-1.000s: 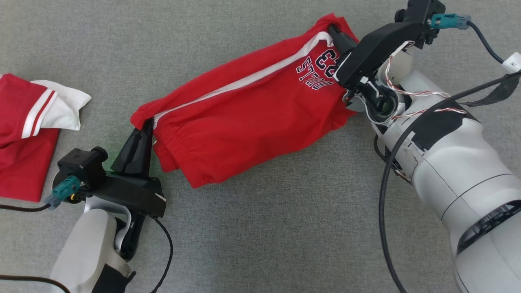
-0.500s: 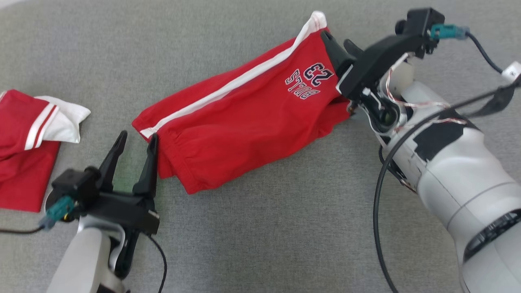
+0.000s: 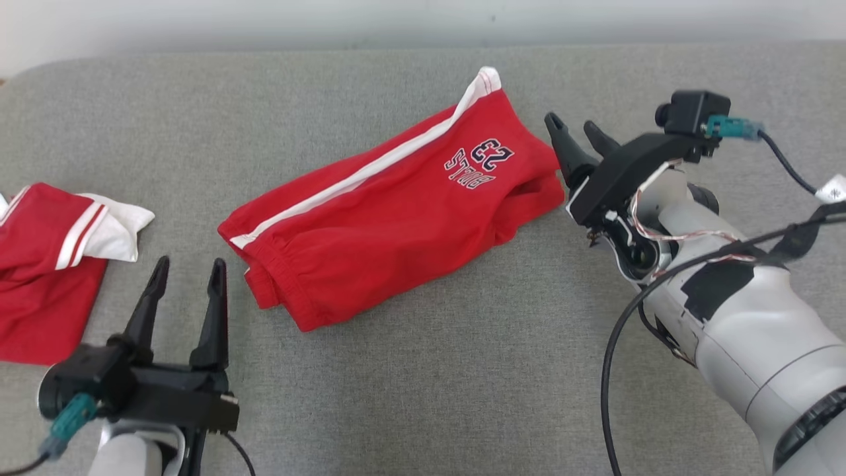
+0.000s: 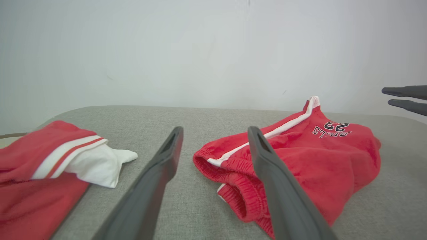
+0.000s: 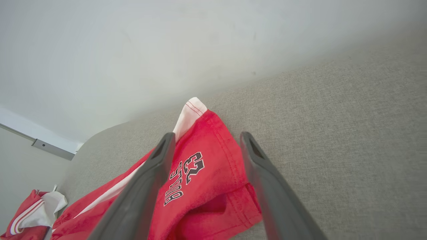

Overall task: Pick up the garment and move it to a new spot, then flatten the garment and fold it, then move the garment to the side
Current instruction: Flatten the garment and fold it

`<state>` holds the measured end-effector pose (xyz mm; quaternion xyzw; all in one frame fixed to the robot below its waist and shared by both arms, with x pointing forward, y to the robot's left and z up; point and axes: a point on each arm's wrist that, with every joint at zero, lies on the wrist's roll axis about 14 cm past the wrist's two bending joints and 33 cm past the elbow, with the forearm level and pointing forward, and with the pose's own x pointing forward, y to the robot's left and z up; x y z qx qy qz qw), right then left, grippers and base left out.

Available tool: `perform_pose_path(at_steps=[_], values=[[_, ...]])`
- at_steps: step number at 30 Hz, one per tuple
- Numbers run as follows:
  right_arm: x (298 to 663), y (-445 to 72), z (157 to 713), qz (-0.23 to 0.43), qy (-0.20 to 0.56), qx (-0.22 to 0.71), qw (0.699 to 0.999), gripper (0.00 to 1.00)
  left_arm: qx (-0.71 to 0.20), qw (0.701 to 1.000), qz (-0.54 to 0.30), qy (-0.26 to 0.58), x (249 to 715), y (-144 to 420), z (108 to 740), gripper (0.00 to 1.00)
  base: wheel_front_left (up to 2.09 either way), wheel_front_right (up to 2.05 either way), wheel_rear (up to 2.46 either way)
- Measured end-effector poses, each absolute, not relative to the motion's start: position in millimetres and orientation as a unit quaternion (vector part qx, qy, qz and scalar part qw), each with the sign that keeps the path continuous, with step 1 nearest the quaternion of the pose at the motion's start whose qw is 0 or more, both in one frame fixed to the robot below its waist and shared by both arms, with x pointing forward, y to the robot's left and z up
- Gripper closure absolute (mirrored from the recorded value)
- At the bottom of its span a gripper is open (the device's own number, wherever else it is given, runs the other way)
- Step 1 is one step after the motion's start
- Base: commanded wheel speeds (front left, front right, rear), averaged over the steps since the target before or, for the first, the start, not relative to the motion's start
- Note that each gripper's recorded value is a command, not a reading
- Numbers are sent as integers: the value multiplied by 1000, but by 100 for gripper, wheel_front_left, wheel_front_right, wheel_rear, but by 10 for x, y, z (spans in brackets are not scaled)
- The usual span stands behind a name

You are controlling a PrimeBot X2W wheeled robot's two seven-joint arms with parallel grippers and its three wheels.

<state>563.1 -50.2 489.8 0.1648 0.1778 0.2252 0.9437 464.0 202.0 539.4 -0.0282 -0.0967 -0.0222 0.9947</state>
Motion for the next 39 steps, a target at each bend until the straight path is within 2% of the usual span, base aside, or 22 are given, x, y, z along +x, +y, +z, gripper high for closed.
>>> perform_pose_path(at_steps=[7, 15, 26, 39], values=[[5471, -610, 4862, 222, 169, 133, 951, 0, -12, 992, 19, -127, 4359, 2169, 5592, 0, 0, 0, 0], [5499, -634, 4718, 211, 182, 121, 953, 0, -6, 990, 52, -133, 4127, 2332, 5630, 0, 0, 0, 0], [5675, -683, 4394, 182, 213, 107, 954, 0, -2, 990, 75, -121, 4071, 2461, 5557, 0, 0, 0, 0], [5697, -525, 4082, 181, 254, 123, 942, 0, -7, 991, 87, -106, 4080, 2503, 5450, 0, 0, 0, 0]])
